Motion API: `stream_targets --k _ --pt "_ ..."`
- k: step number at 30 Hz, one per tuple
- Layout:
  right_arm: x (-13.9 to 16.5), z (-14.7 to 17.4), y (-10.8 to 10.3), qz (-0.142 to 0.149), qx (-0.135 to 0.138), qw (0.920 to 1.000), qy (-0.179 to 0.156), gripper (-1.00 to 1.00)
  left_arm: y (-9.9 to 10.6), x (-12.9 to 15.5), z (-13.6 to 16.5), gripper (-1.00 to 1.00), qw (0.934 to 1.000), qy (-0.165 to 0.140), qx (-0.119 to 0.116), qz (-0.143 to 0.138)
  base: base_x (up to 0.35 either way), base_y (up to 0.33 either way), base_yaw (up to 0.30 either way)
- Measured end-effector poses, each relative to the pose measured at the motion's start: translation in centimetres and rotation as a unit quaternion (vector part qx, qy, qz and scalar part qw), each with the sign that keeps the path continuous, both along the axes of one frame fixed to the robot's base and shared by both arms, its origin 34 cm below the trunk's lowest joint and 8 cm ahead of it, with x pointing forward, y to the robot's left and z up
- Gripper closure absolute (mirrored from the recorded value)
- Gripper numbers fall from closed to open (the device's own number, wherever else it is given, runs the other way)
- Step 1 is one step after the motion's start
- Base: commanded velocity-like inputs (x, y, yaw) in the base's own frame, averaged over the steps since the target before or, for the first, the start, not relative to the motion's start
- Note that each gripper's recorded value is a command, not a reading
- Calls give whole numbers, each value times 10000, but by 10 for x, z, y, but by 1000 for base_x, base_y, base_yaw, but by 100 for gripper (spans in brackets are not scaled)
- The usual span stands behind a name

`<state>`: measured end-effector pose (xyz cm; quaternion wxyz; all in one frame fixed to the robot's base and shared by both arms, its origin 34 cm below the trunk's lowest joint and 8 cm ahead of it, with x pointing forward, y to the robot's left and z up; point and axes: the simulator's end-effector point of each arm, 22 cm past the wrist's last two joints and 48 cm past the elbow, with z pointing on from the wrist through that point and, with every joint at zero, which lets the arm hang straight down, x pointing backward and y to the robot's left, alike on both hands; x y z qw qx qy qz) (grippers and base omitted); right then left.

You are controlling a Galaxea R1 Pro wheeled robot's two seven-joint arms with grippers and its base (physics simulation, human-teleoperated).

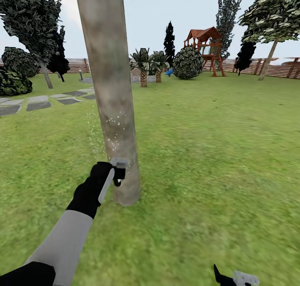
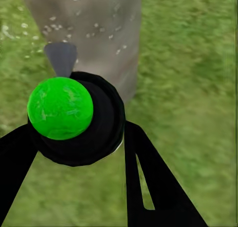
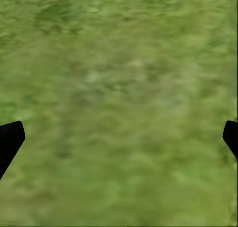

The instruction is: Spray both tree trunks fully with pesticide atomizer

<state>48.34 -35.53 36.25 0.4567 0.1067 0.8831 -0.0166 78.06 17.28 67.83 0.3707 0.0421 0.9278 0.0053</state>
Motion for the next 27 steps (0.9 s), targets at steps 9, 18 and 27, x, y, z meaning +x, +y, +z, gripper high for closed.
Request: stream_targets --k 9,18,27 --pt "7 7 -10 74 -146 9998 -82 -100 -29 11 32 100 9997 -140 -143 -147 0 0 0" --pt "7 6 -9 94 -145 9998 -79 -100 -1 -4 -54 100 9994 167 236 210 0 0 0" --pt "7 6 -9 94 -145 9998 -80 -100 -4 -42 -135 100 9981 163 -255 545 65 -99 9"
